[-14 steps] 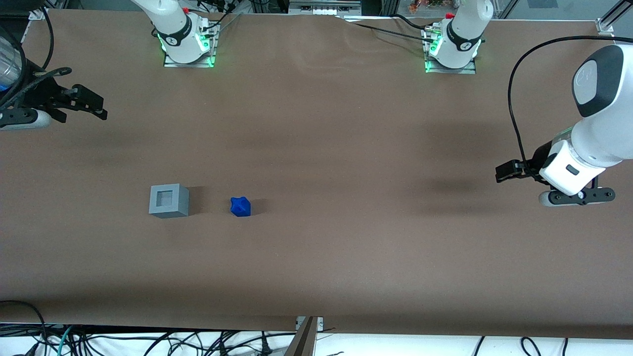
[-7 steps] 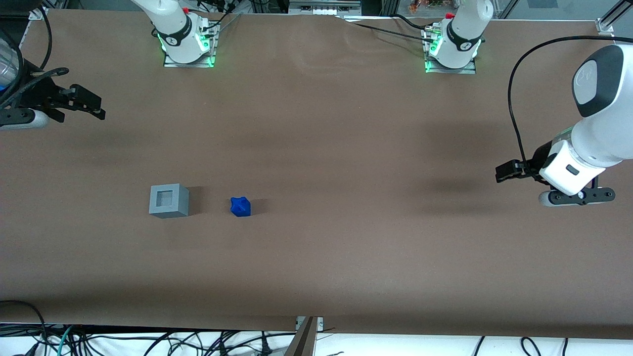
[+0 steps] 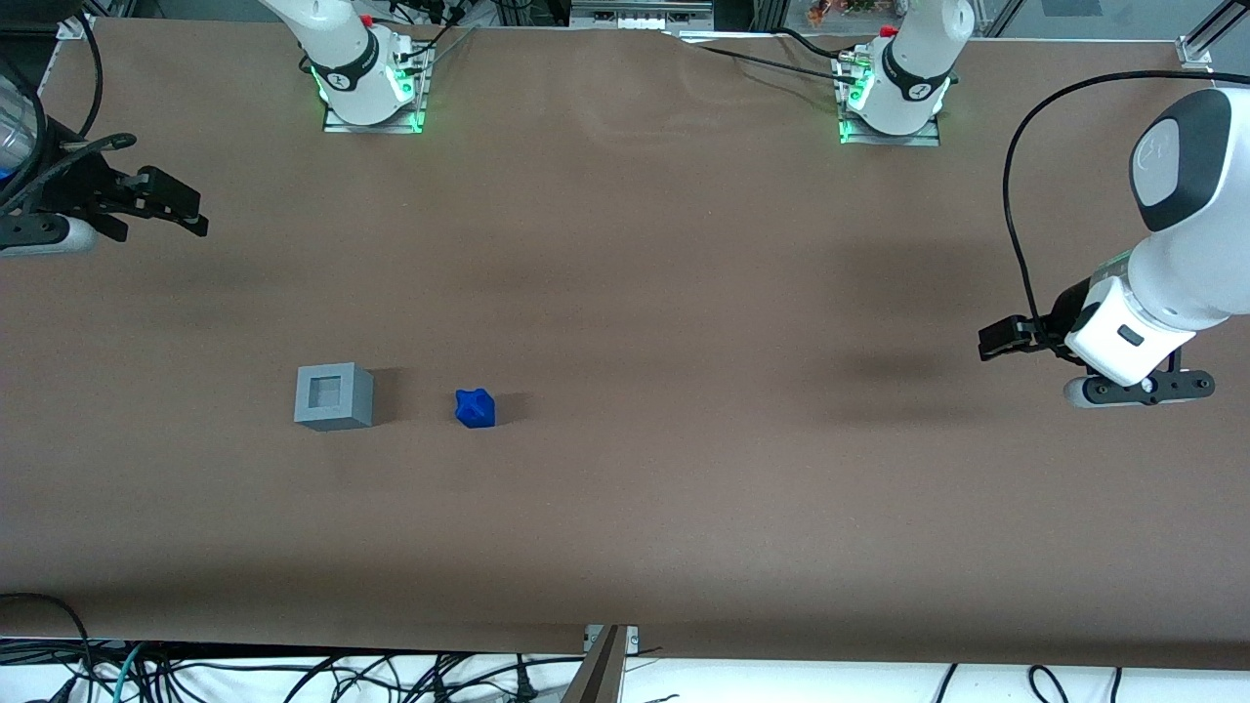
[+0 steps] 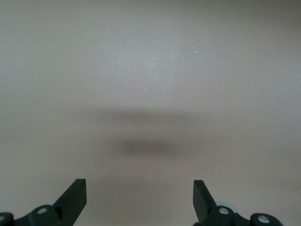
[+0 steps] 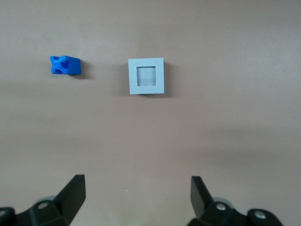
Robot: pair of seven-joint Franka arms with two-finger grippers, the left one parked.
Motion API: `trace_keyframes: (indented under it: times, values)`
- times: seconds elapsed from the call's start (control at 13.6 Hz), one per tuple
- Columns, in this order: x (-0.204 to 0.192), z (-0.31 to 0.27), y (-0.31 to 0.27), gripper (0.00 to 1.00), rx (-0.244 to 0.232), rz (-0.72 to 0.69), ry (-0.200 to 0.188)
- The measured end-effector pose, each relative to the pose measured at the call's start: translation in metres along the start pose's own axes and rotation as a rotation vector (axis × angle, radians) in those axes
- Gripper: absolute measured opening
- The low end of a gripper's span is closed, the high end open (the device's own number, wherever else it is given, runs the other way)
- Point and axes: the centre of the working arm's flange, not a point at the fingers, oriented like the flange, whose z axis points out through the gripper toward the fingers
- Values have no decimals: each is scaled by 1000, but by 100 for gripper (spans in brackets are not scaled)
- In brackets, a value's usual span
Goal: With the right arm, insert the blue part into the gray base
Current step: 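Move the open right gripper over the blue block and lower it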
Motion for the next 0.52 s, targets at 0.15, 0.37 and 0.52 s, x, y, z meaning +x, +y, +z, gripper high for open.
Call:
trace_keyframes:
  times: [0.15,0.37,0.52]
  values:
    - [0,0,0,99,0,0,0]
    - [0,1,-1,99,0,-2,-3]
    - [1,4,-6,99,1,-10,-8]
